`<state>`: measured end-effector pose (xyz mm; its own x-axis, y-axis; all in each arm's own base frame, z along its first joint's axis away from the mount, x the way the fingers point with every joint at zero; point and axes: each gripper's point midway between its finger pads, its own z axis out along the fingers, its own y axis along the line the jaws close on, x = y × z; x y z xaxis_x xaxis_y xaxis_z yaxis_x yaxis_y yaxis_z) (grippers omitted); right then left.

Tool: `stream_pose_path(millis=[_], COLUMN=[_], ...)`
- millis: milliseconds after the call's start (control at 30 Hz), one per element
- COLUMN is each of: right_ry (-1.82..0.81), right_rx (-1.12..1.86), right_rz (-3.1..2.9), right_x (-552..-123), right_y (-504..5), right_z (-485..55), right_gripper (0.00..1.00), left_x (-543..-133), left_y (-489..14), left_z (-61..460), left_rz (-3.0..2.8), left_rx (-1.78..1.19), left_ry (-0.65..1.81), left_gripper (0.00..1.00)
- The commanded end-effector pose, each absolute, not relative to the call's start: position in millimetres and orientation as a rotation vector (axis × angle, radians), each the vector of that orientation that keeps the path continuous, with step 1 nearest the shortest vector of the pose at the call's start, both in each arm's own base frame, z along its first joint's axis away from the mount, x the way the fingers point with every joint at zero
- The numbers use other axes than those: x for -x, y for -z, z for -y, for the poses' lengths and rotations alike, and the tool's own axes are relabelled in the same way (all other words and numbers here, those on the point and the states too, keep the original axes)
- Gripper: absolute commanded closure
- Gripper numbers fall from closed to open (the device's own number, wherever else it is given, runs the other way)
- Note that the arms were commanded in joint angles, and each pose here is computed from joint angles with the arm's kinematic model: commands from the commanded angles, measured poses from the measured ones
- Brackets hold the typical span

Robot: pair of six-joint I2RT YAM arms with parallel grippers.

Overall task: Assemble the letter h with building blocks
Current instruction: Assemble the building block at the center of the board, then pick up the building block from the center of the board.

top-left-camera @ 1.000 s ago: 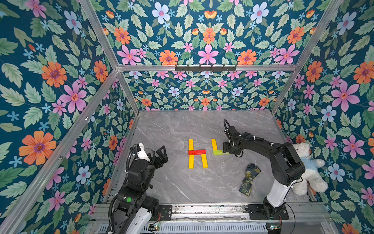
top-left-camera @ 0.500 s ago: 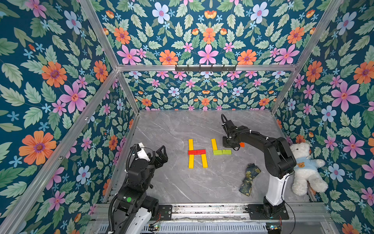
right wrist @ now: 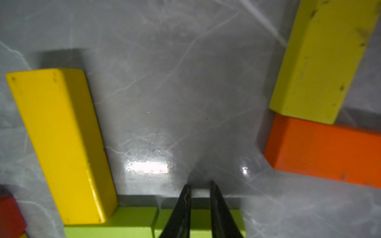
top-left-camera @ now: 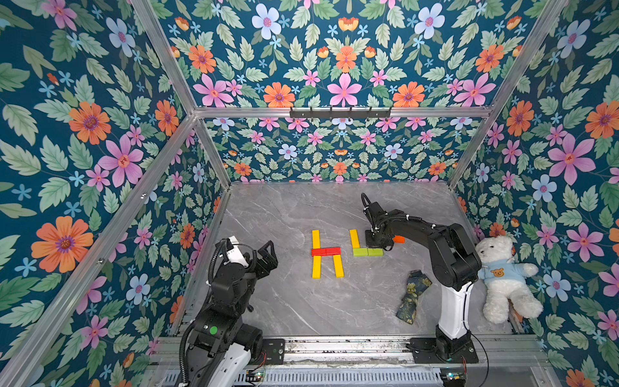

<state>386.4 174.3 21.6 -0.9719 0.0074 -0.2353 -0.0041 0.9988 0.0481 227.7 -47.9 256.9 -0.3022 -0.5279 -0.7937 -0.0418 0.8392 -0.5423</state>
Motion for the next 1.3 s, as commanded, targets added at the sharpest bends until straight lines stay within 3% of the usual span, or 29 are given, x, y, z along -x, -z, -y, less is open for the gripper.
stream_pose_path(millis=[0, 233, 533, 733, 900, 1267], right_ry=[-0.081, -0.07, -0.104, -0.028, 0.046, 0.011], right_rx=[0.017, -0.002, -0.109, -0.253, -0.337, -0.387], right_rz=[-2.917, -2.893, -2.743, -2.774, -2.804, -2.856], right_x=[-384, -386, -416, -438, -461, -476], right_y=[-19, -25, -79, -72, -62, -36], right_z=[-178, -177, -172, -139, -116, -119], right_gripper=[0.8, 0.76, 0.42, 0.25, 0.24, 0.35], left_x=[-229, -229, -229, -230, -229, -228], left_y=[-261, -261, -262, -260, -261, -260], left_z=[46, 46, 47, 48, 49, 48], left_rz=[-1.812, -1.812, -1.814, -1.815, -1.816, -1.814], left_rx=[0.434, 0.435, 0.431, 0.428, 0.426, 0.428], left_ry=[0.504, 0.504, 0.508, 0.513, 0.515, 0.513], left_gripper=[0.0, 0.0, 0.0, 0.0, 0.0, 0.0])
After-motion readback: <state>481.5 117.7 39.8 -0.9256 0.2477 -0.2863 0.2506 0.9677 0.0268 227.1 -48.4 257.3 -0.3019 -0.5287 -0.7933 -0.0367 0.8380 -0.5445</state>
